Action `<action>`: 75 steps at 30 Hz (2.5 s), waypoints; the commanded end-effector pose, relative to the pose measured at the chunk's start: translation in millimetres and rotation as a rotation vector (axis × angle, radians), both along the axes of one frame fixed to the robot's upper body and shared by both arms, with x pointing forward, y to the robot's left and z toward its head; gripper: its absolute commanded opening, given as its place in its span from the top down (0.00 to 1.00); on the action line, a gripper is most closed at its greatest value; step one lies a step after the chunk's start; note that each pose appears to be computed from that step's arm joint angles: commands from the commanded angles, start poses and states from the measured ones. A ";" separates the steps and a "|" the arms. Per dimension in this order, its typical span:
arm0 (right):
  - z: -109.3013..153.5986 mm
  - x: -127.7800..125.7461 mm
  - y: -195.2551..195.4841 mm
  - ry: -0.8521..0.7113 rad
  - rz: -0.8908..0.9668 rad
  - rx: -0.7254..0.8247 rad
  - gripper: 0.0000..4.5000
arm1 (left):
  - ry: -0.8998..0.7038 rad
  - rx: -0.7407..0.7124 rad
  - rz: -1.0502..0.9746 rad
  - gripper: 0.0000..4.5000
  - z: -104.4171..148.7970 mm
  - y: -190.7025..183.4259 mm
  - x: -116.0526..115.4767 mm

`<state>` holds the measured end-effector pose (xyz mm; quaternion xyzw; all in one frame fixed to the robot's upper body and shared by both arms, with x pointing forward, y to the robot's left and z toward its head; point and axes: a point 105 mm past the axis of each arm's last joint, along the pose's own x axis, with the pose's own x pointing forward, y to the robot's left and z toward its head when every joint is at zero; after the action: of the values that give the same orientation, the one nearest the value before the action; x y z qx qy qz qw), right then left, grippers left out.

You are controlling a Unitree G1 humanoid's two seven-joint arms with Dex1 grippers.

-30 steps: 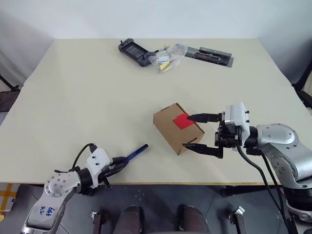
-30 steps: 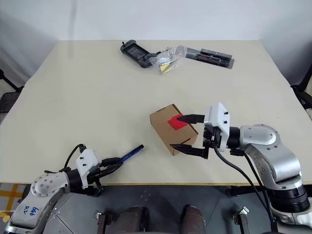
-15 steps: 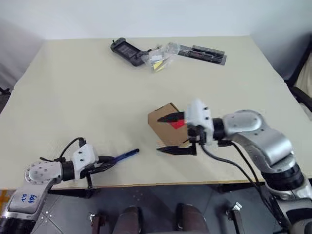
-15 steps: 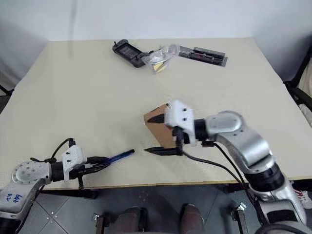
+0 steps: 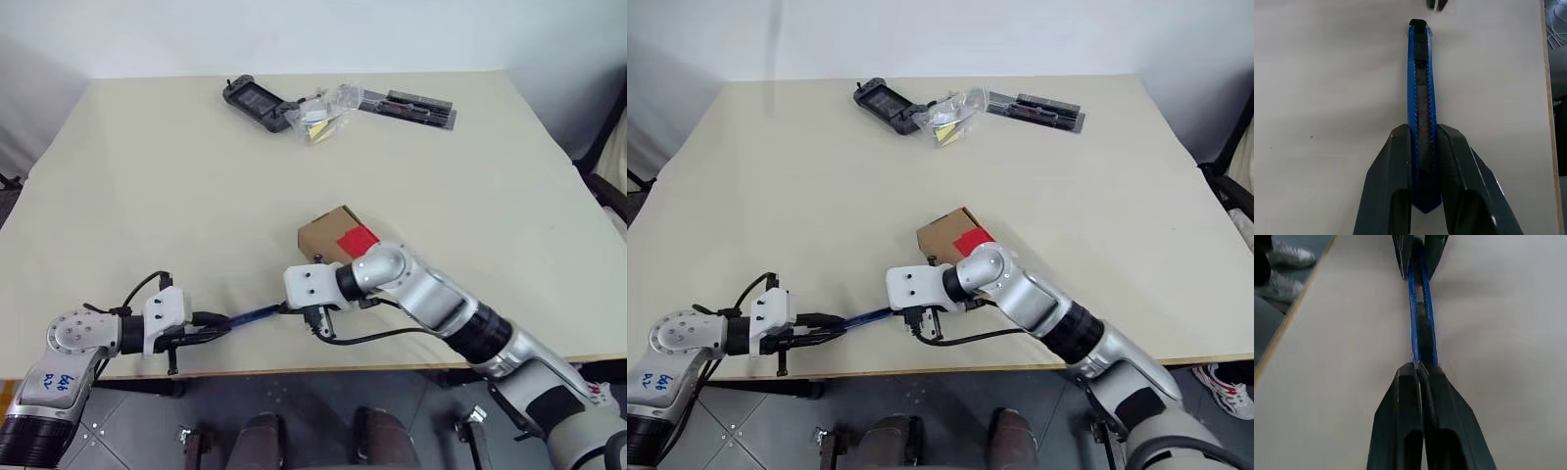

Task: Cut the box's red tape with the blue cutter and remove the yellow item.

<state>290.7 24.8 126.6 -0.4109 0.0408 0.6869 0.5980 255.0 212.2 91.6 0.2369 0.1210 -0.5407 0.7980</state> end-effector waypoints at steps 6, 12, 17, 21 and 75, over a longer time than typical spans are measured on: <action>-5.2 5.3 9.1 -0.034 0.052 -0.013 0.99 | 0.037 0.003 -0.017 0.91 -9.6 -4.1 -3.0; -10.6 7.3 24.6 -0.021 0.070 0.005 0.99 | 0.036 -0.003 -0.021 0.91 -10.5 -7.8 -3.2; -13.7 0.5 39.7 -0.008 0.115 0.018 0.99 | 0.030 -0.005 -0.020 0.91 -10.3 -9.2 -2.5; -4.7 -2.5 45.0 0.010 0.114 0.071 0.99 | 0.015 -0.005 -0.014 0.91 -8.8 -9.4 -0.1; 115.5 48.5 -19.1 0.542 -0.350 0.231 0.87 | -0.769 -0.353 -0.006 0.91 76.2 -63.3 63.7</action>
<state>342.5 -1.2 225.1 -0.1302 0.2147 0.6500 0.7172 320.0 150.6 161.1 0.2754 -0.2626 -0.4342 0.8165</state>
